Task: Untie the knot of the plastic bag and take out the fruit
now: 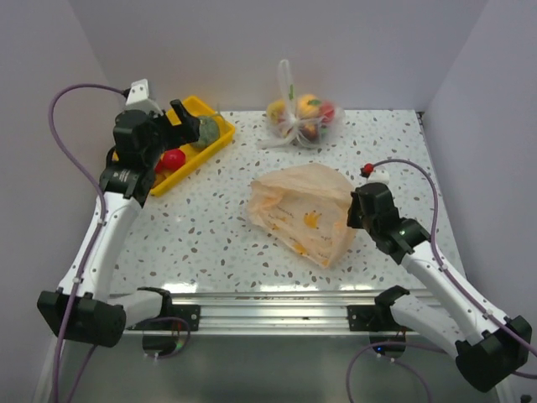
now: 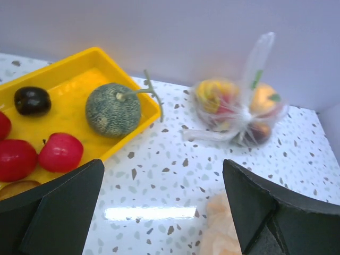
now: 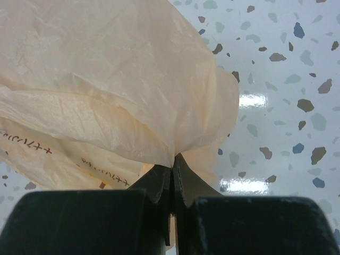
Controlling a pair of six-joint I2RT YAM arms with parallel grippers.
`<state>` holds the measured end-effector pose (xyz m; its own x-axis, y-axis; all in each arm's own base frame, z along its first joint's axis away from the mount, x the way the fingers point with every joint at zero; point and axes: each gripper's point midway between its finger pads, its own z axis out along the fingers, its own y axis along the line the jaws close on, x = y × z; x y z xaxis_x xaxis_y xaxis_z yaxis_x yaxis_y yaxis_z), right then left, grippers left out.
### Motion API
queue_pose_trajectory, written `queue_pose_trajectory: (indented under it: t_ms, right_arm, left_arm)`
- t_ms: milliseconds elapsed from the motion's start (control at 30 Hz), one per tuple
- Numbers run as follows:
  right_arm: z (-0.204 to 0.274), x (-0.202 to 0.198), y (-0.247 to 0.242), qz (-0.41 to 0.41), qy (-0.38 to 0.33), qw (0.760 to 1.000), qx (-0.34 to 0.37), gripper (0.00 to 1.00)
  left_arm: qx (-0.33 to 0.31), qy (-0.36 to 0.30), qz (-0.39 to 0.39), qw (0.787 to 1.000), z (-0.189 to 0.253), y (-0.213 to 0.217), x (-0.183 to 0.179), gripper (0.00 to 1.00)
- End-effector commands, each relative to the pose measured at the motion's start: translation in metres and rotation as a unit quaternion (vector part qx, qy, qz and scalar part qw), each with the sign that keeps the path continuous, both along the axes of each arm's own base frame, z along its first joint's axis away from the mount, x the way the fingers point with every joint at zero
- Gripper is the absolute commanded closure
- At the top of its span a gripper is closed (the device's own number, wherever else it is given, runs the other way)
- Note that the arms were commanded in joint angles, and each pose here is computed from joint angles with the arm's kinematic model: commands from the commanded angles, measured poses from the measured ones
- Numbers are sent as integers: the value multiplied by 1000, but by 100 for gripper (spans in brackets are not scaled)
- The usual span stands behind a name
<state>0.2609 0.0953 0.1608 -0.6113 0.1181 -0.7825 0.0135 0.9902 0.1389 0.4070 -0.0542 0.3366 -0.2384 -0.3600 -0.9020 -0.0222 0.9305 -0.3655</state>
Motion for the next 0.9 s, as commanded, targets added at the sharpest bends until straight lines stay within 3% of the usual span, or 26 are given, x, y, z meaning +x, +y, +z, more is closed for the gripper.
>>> queue_pose_trajectory:
  t_ms: [0, 200, 333, 400, 433, 533, 567, 700, 867]
  right_arm:
    - [-3, -8, -16, -45, -2, 999, -1, 99]
    - [1, -15, -26, -69, -12, 998, 1, 84]
    - [14, -18, -28, -68, -25, 997, 7, 52]
    - [22, -19, -26, -57, -33, 998, 10, 41]
    - [31, -18, -26, -56, -42, 997, 14, 28]
    - [52, -24, -33, -57, -60, 996, 12, 5]
    - [61, -27, -36, -56, -74, 996, 11, 1]
    - [102, -36, -49, -61, -128, 990, 13, 1]
    - [141, -54, -75, -81, -205, 975, 5, 1]
  left_arm:
    - [31, -10, -38, 999, 10, -14, -27, 0]
    - [50, -28, -43, 997, 26, -7, -90, 0]
    - [53, -36, 0, 998, 31, 17, -143, 0]
    - [48, -58, 35, 997, 38, 33, -167, 0]
    - [47, -52, 48, 996, 34, 39, -176, 0]
    - [28, -65, 104, 992, 34, 61, -208, 0]
    - [15, -73, 120, 990, 34, 66, -216, 0]
    - [9, -105, 182, 978, 23, 92, -246, 0]
    - [7, -113, 204, 972, -1, 101, -255, 0]
